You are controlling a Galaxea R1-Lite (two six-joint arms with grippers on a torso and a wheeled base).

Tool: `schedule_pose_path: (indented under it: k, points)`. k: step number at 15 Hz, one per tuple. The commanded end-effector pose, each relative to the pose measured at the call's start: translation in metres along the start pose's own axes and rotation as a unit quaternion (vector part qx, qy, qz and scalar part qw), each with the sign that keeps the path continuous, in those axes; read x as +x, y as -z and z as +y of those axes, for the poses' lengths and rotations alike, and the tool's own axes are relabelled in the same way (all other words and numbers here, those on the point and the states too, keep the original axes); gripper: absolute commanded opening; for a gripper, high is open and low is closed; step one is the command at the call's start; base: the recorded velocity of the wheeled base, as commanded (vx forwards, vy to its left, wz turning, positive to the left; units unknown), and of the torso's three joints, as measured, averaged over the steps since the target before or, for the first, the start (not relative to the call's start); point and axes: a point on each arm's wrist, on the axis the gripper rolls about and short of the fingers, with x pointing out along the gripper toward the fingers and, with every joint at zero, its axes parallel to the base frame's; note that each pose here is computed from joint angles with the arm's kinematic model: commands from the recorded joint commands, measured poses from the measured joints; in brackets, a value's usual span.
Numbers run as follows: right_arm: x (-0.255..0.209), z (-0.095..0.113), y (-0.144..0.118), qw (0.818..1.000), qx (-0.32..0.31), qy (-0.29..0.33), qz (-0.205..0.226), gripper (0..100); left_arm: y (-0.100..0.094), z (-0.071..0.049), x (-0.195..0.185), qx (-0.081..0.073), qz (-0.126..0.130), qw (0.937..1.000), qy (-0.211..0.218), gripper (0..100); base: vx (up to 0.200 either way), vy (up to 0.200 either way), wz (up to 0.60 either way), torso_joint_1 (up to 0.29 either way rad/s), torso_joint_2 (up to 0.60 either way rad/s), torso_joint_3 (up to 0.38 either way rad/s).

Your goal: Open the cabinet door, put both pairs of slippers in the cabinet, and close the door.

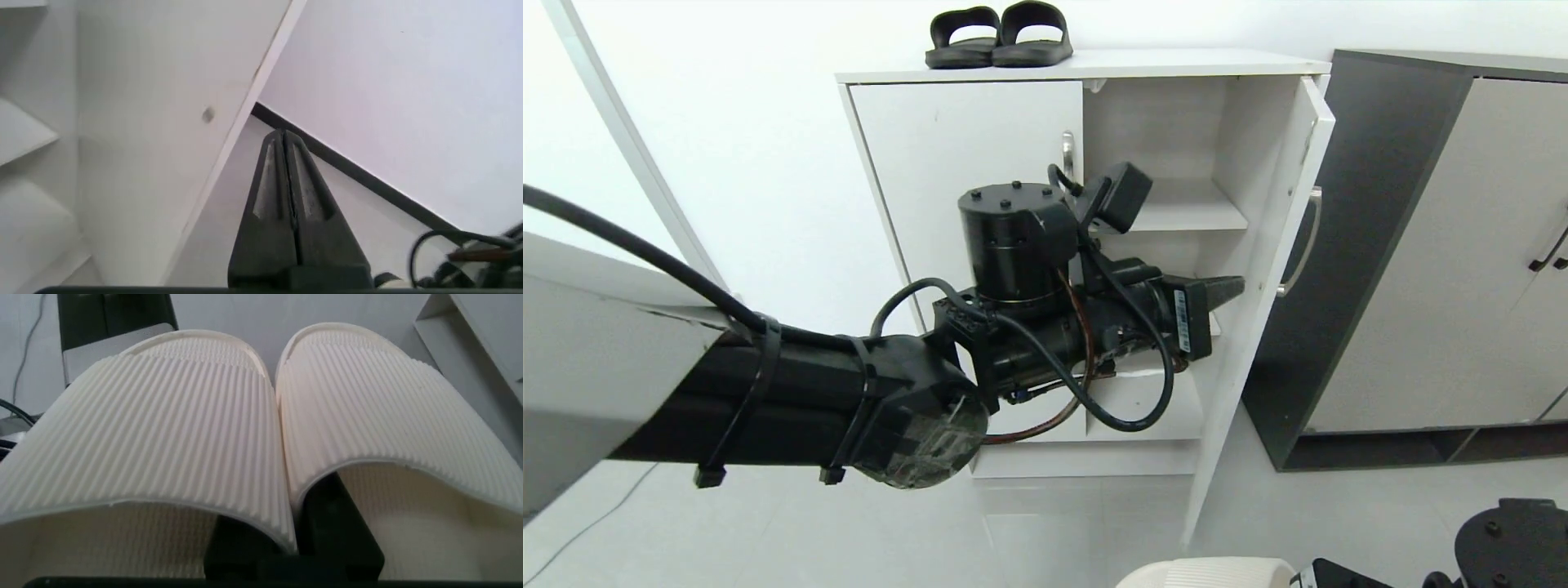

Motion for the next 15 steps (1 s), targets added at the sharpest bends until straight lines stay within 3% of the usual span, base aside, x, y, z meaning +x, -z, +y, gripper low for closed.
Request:
schedule_pose_path:
  k: [1, 3, 5, 7, 8, 9, 10, 12, 13, 14, 15]
  points:
    - [0.004, -0.003, -0.004, 1.000, 0.005, 0.006, -0.002, 0, -0.012, 0.005, -0.027, 0.007, -0.019, 0.9996, -0.022, 0, 0.000, 0.000, 0.00, 0.000, 0.00, 0.000]
    - [0.012, -0.021, -0.017, 0.997, 0.044, 0.065, -0.011, 0, -0.045, 0.002, -0.074, 0.024, -0.058, 0.9962, -0.060, 0, 0.000, 0.000, 0.00, 0.000, 0.00, 0.000]
    - [0.031, -0.037, -0.037, 0.976, 0.123, 0.179, -0.027, 0, -0.075, -0.008, -0.134, 0.041, -0.093, 0.9874, -0.121, 0, 0.000, 0.000, 0.00, 0.000, 0.00, 0.000]
    - [0.051, -0.054, -0.062, 0.945, 0.162, 0.276, -0.065, 0, -0.085, -0.036, -0.200, 0.058, -0.096, 0.9740, -0.197, 0, 0.000, 0.000, 0.00, 0.000, 0.00, 0.000]
    - [0.056, -0.059, -0.068, 0.935, 0.168, 0.303, -0.074, 0, -0.083, -0.046, -0.221, 0.057, -0.090, 0.9672, -0.231, 0, 0.000, 0.000, 0.00, 0.000, 0.00, 0.000]
    - [0.063, -0.068, -0.080, 0.919, 0.173, 0.343, -0.090, 0, -0.071, -0.066, -0.257, 0.052, -0.063, 0.9484, -0.307, 0, 0.000, 0.000, 0.00, 0.000, 0.00, 0.000]
    - [0.069, -0.077, -0.090, 0.905, 0.177, 0.374, -0.102, 0, -0.056, -0.083, -0.285, 0.061, -0.043, 0.9292, -0.362, 0, 0.000, 0.000, 0.00, 0.000, 0.00, 0.000]
    - [0.087, -0.090, -0.098, 0.873, 0.180, 0.441, -0.108, 0, -0.029, -0.112, -0.333, 0.074, -0.063, 0.8966, -0.432, 0, 0.000, 0.000, 0.00, 0.000, 0.00, 0.000]
    - [0.094, -0.099, -0.098, 0.853, 0.182, 0.477, -0.106, 0, -0.009, -0.119, -0.351, 0.073, -0.066, 0.8628, -0.496, 0, 0.000, 0.000, 0.00, 0.000, 0.00, 0.000]
    - [0.096, -0.101, -0.098, 0.847, 0.183, 0.489, -0.106, 0, -0.001, -0.122, -0.357, 0.074, -0.065, 0.8500, -0.518, 0, 0.000, 0.000, 0.00, 0.000, 0.00, 0.000]
    - [0.098, -0.105, -0.099, 0.840, 0.184, 0.500, -0.107, 0, 0.032, -0.131, -0.373, 0.097, -0.055, 0.7914, -0.601, 0, 0.000, 0.000, 0.00, 0.000, 0.00, 0.000]
